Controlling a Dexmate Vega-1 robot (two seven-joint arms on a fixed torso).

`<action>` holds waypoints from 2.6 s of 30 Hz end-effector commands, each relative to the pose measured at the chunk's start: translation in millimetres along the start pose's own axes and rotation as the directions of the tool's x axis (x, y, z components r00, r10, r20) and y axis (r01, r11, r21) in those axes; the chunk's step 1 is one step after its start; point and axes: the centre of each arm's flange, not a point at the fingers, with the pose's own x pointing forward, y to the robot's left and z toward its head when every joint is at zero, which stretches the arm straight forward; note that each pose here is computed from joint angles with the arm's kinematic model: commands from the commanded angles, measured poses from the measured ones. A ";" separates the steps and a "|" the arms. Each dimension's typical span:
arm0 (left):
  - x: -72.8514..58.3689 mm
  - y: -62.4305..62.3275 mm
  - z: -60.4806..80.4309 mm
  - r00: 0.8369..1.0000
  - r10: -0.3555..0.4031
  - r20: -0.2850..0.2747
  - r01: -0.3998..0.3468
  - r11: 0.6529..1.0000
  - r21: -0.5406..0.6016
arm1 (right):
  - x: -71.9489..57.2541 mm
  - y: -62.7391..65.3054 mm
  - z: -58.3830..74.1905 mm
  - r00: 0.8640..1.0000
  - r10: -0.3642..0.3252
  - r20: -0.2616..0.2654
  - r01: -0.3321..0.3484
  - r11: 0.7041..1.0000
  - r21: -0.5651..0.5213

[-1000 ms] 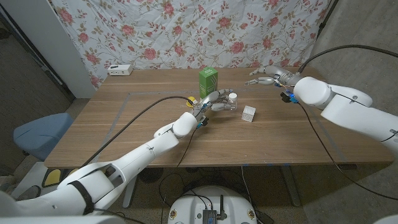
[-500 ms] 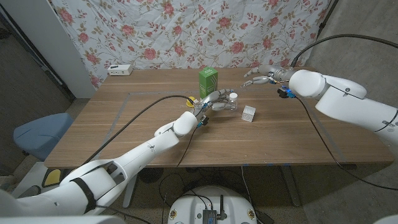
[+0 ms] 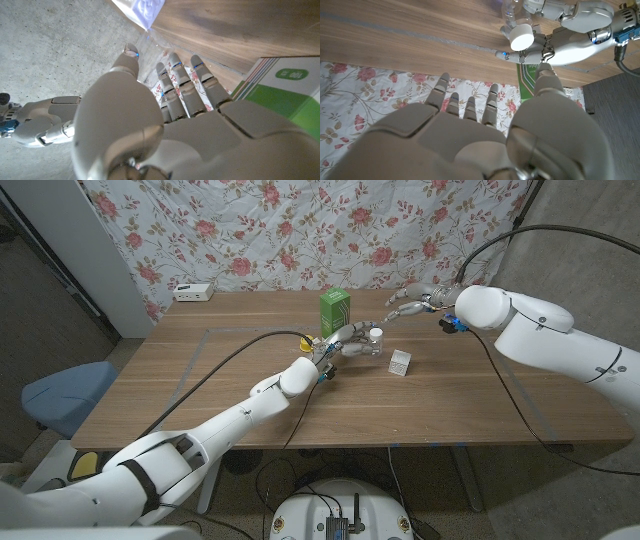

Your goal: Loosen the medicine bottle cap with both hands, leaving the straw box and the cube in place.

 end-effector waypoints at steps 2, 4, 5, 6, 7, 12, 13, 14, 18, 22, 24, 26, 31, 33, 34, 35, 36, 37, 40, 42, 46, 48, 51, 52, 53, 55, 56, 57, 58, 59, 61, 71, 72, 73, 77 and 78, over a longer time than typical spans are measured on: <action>8.1 2.2 -2.1 1.000 -0.005 0.005 0.005 1.000 0.007 | 9.1 -0.5 10.8 0.999 0.032 -0.010 -0.032 0.997 -0.076; 9.1 2.5 -2.4 1.000 -0.005 0.006 0.005 1.000 0.006 | 10.1 0.2 11.6 0.999 0.033 -0.013 -0.034 0.996 -0.084; 9.5 2.6 -2.5 1.000 -0.007 0.006 0.006 1.000 0.007 | 10.3 0.4 11.7 0.999 0.033 -0.014 -0.034 0.995 -0.089; 9.8 2.7 -2.5 1.000 -0.007 0.006 0.007 1.000 0.008 | 10.6 0.7 11.9 0.999 0.032 -0.018 -0.034 0.995 -0.093; 10.1 2.7 -2.4 1.000 -0.007 0.007 0.007 1.000 0.008 | 10.8 0.9 12.1 0.999 0.033 -0.019 -0.035 0.995 -0.098; 11.0 2.8 -1.4 1.000 -0.004 0.010 0.003 1.000 0.010 | 13.5 2.9 15.1 0.999 0.037 -0.029 -0.041 0.991 -0.126; 11.0 2.8 -1.3 1.000 -0.002 0.011 0.002 1.000 0.010 | 14.0 3.3 15.8 0.999 0.039 -0.030 -0.042 0.990 -0.132; 10.9 2.8 -1.2 1.000 -0.002 0.011 0.002 1.000 0.010 | 14.3 3.6 16.4 0.999 0.039 -0.030 -0.042 0.990 -0.135; 10.1 2.4 -0.7 1.000 -0.002 0.012 0.002 1.000 0.011 | 15.8 5.0 19.7 0.999 0.041 -0.035 -0.046 0.986 -0.159; 9.3 1.9 -0.3 1.000 -0.002 0.011 0.002 1.000 0.011 | 16.7 6.0 21.9 0.998 0.039 -0.043 -0.047 0.983 -0.179; 9.0 1.7 0.1 1.000 -0.001 0.013 0.001 1.000 0.011 | 17.0 6.6 23.0 0.998 0.041 -0.048 -0.050 0.980 -0.191; 9.1 1.3 0.4 1.000 -0.003 0.014 0.003 1.000 0.012 | 17.5 7.0 23.9 0.998 0.045 -0.053 -0.055 0.979 -0.198; 8.9 0.5 1.3 1.000 -0.007 0.015 0.007 1.000 0.012 | 18.8 9.1 26.2 0.996 0.055 -0.063 -0.067 0.974 -0.217; 8.8 0.2 1.8 1.000 -0.007 0.016 0.007 1.000 0.012 | 19.3 10.1 26.5 0.996 0.057 -0.067 -0.071 0.972 -0.226; 8.8 0.0 2.1 1.000 -0.007 0.016 0.007 1.000 0.013 | 19.5 10.4 26.5 0.996 0.057 -0.069 -0.072 0.971 -0.230; 8.9 -0.2 2.5 1.000 -0.008 0.017 0.008 1.000 0.014 | 19.7 10.8 26.3 0.996 0.059 -0.070 -0.073 0.970 -0.231; 8.8 -0.5 2.8 1.000 -0.007 0.017 0.007 1.000 0.014 | 19.9 11.2 26.1 0.996 0.059 -0.068 -0.073 0.970 -0.231; 8.9 -0.8 3.1 1.000 -0.008 0.018 0.008 1.000 0.015 | 20.2 11.5 25.6 0.996 0.058 -0.069 -0.073 0.971 -0.230; 8.8 -1.5 4.1 1.000 -0.008 0.019 0.008 1.000 0.017 | 20.9 12.5 24.8 0.996 0.055 -0.069 -0.070 0.969 -0.236; 8.6 -1.9 4.8 1.000 -0.008 0.018 0.008 1.000 0.018 | 21.1 13.0 24.5 0.996 0.053 -0.065 -0.067 0.970 -0.235; 8.4 -2.7 5.7 1.000 -0.008 0.018 0.008 1.000 0.020 | 21.5 14.2 24.2 0.997 0.049 -0.065 -0.064 0.968 -0.243; 8.0 -3.1 6.0 1.000 -0.008 0.017 0.008 1.000 0.020 | 21.4 14.8 24.3 0.997 0.050 -0.067 -0.065 0.967 -0.247; 7.0 -3.7 6.7 1.000 -0.006 0.016 0.005 1.000 0.020 | 21.4 15.7 24.5 0.996 0.052 -0.067 -0.068 0.966 -0.248; 6.5 -4.0 6.9 1.000 -0.005 0.016 0.005 1.000 0.020 | 21.5 16.2 24.5 0.996 0.053 -0.067 -0.068 0.966 -0.250; 6.1 -4.1 7.1 1.000 -0.005 0.015 0.005 1.000 0.021 | 21.7 16.6 24.6 0.996 0.052 -0.067 -0.067 0.966 -0.250; 5.4 -4.5 7.5 1.000 -0.003 0.014 0.003 1.000 0.021 | 22.0 17.5 24.8 0.996 0.051 -0.067 -0.066 0.965 -0.253; 5.1 -4.5 7.5 1.000 -0.003 0.013 0.003 1.000 0.022 | 22.2 17.7 24.9 0.997 0.050 -0.067 -0.065 0.965 -0.254; 4.8 -4.5 7.6 1.000 -0.003 0.013 0.003 1.000 0.023 | 22.4 18.0 25.1 0.997 0.048 -0.068 -0.064 0.965 -0.255; 4.7 -4.5 7.6 1.000 -0.003 0.013 0.002 1.000 0.022 | 22.6 18.2 25.3 0.997 0.048 -0.068 -0.064 0.965 -0.255; 4.5 -4.4 7.5 1.000 -0.002 0.013 0.002 1.000 0.022 | 22.7 18.5 25.4 0.997 0.048 -0.068 -0.064 0.965 -0.255; 4.4 -4.3 7.5 1.000 -0.001 0.014 0.001 1.000 0.023 | 23.0 19.1 26.0 0.997 0.043 -0.069 -0.060 0.964 -0.258; 4.5 -4.4 7.1 1.000 -0.007 0.018 0.006 1.000 0.023 | 23.4 23.4 27.1 0.996 0.041 -0.077 -0.060 0.965 -0.255; 4.2 -4.1 7.1 1.000 -0.005 0.017 0.005 1.000 0.023 | 23.6 24.5 27.4 0.996 0.039 -0.076 -0.057 0.965 -0.255; 4.1 -4.1 7.1 1.000 -0.006 0.016 0.006 1.000 0.023 | 24.0 25.2 27.5 0.996 0.038 -0.077 -0.056 0.966 -0.253; 3.7 -4.2 7.1 1.000 -0.005 0.016 0.005 1.000 0.025 | 26.1 27.8 26.3 0.996 0.040 -0.076 -0.057 0.968 -0.244; 3.6 -4.2 7.1 1.000 -0.005 0.016 0.005 1.000 0.025 | 26.4 28.2 26.1 0.996 0.037 -0.076 -0.055 0.969 -0.243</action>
